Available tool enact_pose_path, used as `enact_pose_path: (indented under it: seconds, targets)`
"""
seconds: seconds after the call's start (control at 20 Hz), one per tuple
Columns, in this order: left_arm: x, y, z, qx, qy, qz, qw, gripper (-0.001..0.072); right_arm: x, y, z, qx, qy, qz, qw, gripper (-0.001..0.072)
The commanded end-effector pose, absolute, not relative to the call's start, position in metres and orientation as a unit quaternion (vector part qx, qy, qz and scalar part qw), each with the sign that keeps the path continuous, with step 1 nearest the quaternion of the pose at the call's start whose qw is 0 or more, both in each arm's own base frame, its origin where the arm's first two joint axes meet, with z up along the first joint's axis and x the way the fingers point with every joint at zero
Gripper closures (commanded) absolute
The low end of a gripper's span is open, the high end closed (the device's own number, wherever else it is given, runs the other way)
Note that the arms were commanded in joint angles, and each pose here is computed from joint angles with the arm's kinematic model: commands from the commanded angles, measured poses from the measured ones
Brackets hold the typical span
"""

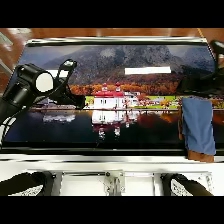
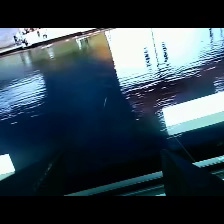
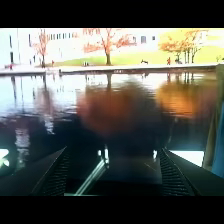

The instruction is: Fold the shirts.

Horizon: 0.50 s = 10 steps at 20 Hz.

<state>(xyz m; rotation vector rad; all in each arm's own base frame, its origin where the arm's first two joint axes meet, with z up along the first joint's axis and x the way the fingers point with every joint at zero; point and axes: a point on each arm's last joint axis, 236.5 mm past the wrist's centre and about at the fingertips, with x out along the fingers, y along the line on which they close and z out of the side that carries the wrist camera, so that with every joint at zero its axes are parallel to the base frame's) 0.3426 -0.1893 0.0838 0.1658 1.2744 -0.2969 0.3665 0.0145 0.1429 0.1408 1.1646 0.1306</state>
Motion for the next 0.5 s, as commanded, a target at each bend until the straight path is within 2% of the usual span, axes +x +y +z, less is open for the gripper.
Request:
enact_pose_path:
  seconds: [0.0,0.45]
  targets:
    - [0.3387,-0.1837,0.0775,0.085,0.61,-0.119,0.779,0.0053,0.3718,0.0331,0.1302,0.041,0.562,0.077,0.823,0.0047]
    - [0.3355,-0.1866,0.077,0.077,0.615,-0.121,0.775,0.0053,0.376,0.0329,0.1318,0.041,0.554,0.077,0.828,0.0047]
